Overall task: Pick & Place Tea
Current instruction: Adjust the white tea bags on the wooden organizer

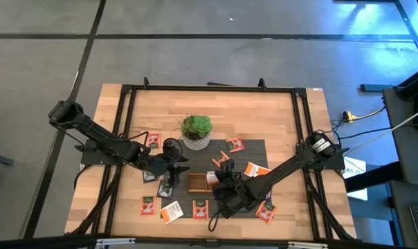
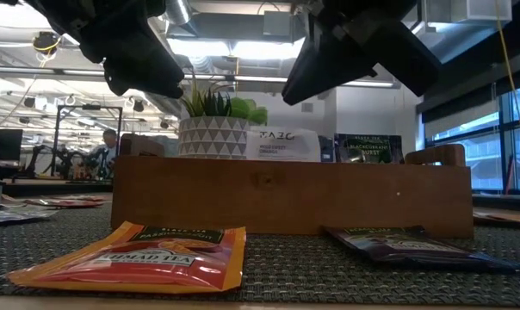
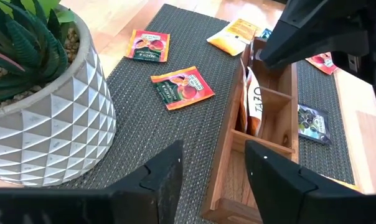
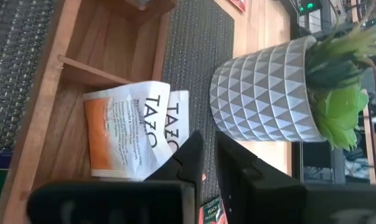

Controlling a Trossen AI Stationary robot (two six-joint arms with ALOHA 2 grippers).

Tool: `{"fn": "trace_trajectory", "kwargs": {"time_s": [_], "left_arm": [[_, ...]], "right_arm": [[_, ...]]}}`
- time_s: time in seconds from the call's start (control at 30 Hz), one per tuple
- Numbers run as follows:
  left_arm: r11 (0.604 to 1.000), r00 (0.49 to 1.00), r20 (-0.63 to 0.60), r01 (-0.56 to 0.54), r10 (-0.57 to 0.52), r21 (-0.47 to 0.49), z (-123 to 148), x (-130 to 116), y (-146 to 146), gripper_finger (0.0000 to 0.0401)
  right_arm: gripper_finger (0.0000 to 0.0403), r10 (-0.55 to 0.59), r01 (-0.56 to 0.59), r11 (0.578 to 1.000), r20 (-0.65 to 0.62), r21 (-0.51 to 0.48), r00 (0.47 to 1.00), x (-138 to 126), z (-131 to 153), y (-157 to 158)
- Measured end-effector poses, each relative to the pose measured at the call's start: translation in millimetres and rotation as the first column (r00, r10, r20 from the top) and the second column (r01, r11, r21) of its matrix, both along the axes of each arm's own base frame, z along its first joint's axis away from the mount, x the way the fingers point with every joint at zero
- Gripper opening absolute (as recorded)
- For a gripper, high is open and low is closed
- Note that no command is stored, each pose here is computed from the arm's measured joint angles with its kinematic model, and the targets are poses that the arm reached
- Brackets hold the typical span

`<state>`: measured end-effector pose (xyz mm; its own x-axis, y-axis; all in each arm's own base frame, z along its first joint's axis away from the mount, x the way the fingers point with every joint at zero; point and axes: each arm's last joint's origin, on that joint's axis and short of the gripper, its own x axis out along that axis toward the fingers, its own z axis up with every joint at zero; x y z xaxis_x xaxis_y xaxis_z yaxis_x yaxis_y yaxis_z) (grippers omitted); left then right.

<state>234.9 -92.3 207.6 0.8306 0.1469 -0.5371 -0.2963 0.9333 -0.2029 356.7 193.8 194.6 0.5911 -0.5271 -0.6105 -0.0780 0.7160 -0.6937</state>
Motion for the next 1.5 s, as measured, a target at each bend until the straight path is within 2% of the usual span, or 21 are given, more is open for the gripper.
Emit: {"fn": "trace_trajectory", "kwargs": {"time_s": [0.23,0.37,0.5,0.63,0.8,1.0,1.17,1.33,1.5], "left_arm": [[1.0,1.0,0.003,-0.001,0.001,-0.002,0.2,0.2,-0.1,0.0164],[0.999,0.999,0.048,-0.009,0.011,-0.042,3.7,2.4,-1.3,0.0162],[0.999,0.995,0.098,0.019,-0.016,-0.031,8.5,5.2,-3.1,0.0164],[0.998,0.99,0.131,0.064,-0.061,-0.02,12.3,7.1,-5.0,0.0166],[0.996,0.982,0.17,0.086,-0.085,0.007,14.2,9.7,-9.2,0.0164],[0.986,0.948,0.268,0.161,-0.169,0.053,12.3,24.7,-17.6,0.0162],[0.978,0.92,0.333,0.202,-0.204,0.041,8.4,34.3,-22.8,0.0166],[0.98,0.925,0.322,0.196,-0.2,0.047,-0.5,39.4,-24.5,0.0164],[0.983,0.935,0.305,0.174,-0.181,0.051,-13.9,48.7,-20.5,0.017]], "right_arm": [[0.0044,-0.065,0.069,0.995,-0.058,0.071,0.996,-15.4,12.8,-8.3],[0.0044,-0.125,0.13,0.988,-0.063,0.088,0.99,-25.8,21.5,-12.3],[0.0044,-0.129,0.135,0.987,-0.064,0.091,0.99,-40.7,22.7,-17.9],[0.0044,-0.141,0.149,0.973,-0.057,0.179,0.988,-62.9,22.2,-31.1],[0.0044,-0.099,0.08,0.941,0.04,0.329,0.994,-87.8,33.4,-45.7],[0.0044,-0.042,-0.044,0.891,0.179,0.451,0.983,-119.7,48.3,-64.1],[0.0044,-0.04,-0.098,0.868,0.264,0.488,0.964,-140.5,46.6,-76.9],[0.0044,-0.063,-0.089,0.856,0.275,0.509,0.959,-153.2,38.4,-85.1],[0.0044,-0.061,-0.084,0.861,0.266,0.501,0.962,-154.9,32.3,-86.2]]}}
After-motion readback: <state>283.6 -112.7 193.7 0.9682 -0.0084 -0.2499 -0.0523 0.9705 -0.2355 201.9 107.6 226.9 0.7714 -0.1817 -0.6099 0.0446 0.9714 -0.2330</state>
